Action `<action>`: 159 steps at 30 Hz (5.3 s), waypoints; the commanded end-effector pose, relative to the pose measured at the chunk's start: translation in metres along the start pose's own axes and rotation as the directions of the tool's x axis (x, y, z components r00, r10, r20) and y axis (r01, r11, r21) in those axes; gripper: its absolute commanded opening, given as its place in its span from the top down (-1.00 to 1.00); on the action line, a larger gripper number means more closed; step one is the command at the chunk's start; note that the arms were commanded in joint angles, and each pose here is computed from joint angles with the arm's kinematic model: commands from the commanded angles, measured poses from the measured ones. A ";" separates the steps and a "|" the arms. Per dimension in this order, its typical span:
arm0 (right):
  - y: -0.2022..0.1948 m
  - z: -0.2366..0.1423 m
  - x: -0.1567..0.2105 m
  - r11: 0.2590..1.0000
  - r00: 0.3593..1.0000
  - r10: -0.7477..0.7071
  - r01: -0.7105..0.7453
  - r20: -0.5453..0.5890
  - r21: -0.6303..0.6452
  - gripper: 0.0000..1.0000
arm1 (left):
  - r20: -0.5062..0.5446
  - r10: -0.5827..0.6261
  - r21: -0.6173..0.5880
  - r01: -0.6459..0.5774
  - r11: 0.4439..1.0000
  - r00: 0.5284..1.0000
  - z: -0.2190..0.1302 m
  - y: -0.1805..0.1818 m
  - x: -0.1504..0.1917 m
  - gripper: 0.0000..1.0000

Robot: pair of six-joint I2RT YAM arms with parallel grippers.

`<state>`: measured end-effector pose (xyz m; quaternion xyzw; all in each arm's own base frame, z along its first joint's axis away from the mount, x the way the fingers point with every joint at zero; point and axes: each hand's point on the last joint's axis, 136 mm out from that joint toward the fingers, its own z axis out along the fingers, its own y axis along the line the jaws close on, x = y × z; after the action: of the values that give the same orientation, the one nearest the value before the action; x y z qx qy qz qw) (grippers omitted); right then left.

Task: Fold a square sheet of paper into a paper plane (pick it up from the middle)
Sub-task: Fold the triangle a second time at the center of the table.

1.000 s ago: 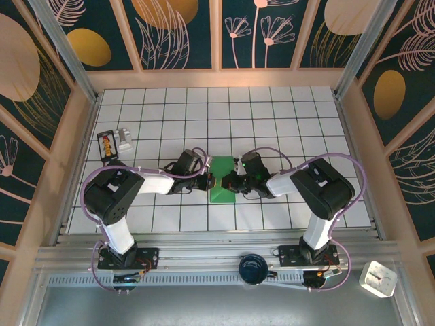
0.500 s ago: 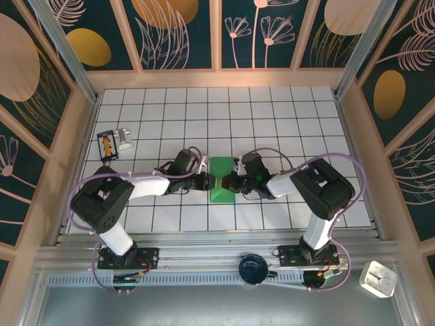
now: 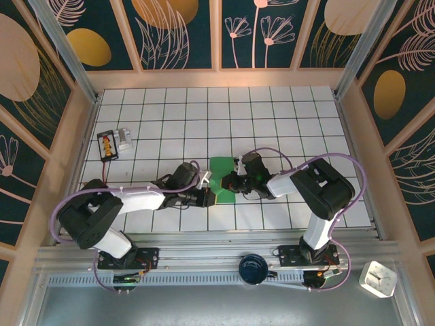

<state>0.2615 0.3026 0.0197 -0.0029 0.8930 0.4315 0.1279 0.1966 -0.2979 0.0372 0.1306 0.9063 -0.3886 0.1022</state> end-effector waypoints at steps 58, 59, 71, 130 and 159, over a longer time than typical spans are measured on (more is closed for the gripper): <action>-0.064 -0.007 0.027 0.972 0.997 0.058 -0.044 -0.052 0.230 1.00 | 0.001 -0.095 -0.142 0.094 0.985 0.995 0.025 0.050 -0.011 1.00; -0.065 -0.006 0.027 0.971 0.997 0.058 -0.045 -0.053 0.235 1.00 | -0.010 -0.100 -0.148 0.097 0.984 0.995 0.024 0.052 -0.007 1.00; -0.077 -0.007 0.030 0.955 0.995 0.075 -0.053 -0.064 0.293 1.00 | -0.105 -0.097 -0.176 0.078 0.981 0.990 0.009 0.061 0.031 1.00; -0.044 -0.007 0.010 0.974 0.996 -0.051 0.065 -0.067 0.217 1.00 | -0.057 -0.291 -0.079 0.287 0.955 0.955 0.016 0.059 0.027 1.00; 0.037 -0.018 0.000 0.991 0.991 -0.134 0.133 -0.014 -0.025 0.74 | -0.141 -0.279 -0.362 0.212 0.908 0.950 0.019 0.097 0.053 1.00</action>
<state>0.2612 0.3032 0.0450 -0.0625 0.8993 0.4063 0.1494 0.2214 -0.2932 0.0082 0.0546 0.9296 -0.3583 0.0665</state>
